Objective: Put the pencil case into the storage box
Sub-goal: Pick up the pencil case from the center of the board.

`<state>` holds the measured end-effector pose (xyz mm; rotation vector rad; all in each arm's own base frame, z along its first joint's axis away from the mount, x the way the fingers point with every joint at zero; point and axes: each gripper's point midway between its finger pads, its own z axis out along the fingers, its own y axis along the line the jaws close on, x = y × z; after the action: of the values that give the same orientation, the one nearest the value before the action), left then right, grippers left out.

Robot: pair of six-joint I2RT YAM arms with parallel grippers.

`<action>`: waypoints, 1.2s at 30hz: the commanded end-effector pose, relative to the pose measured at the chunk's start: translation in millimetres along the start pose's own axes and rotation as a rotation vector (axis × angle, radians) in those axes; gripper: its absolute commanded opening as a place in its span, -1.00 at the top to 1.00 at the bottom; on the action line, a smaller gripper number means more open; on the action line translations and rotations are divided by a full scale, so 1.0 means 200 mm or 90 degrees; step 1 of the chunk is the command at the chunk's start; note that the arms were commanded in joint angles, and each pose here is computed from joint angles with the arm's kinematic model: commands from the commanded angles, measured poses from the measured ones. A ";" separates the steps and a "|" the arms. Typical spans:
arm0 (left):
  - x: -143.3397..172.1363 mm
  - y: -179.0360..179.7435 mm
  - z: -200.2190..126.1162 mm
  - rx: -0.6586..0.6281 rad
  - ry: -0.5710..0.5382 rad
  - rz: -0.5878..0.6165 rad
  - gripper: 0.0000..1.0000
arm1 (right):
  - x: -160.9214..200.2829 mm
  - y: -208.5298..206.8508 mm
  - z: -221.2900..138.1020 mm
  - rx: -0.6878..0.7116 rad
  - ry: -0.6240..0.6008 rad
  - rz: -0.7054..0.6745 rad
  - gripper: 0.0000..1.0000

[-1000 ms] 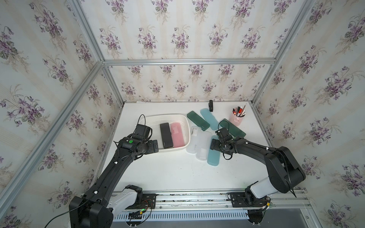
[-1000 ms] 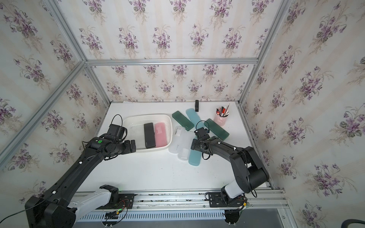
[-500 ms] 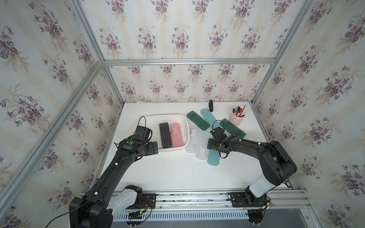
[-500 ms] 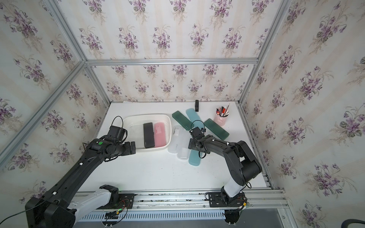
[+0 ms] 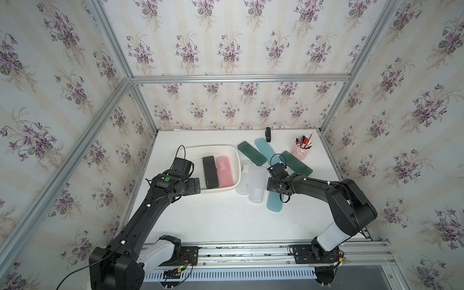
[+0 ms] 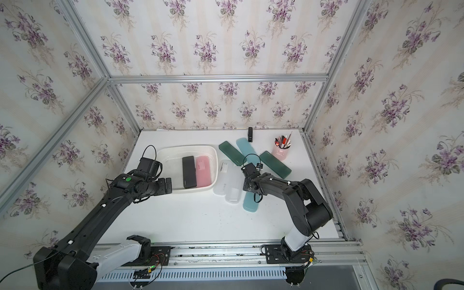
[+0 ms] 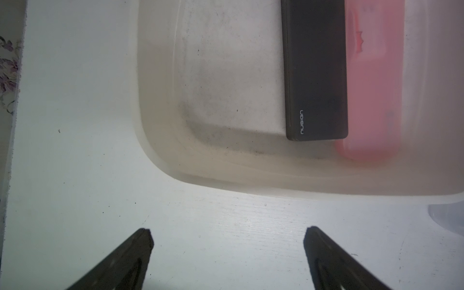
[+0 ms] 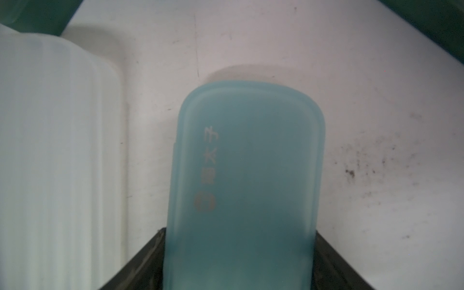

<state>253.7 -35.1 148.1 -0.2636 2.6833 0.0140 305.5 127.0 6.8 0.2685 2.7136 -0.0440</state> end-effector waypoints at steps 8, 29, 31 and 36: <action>0.00 0.03 0.03 -0.030 0.002 -0.005 -0.98 | 0.24 -0.06 0.04 0.009 0.125 -0.046 -0.94; 0.03 0.02 0.09 -0.018 0.012 -0.001 -0.98 | 0.42 -0.12 0.00 0.019 0.126 0.027 -0.96; 0.04 0.02 0.09 -0.019 0.013 0.000 -0.97 | 0.41 -0.13 0.00 0.032 0.124 0.013 -0.87; 0.04 0.03 0.10 -0.025 0.013 -0.002 -0.98 | 0.35 -0.14 -0.02 0.071 0.123 -0.024 -0.52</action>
<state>250.2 -30.5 125.2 -0.2732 2.7225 0.0600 289.3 128.7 3.5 0.2979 2.6560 -0.0628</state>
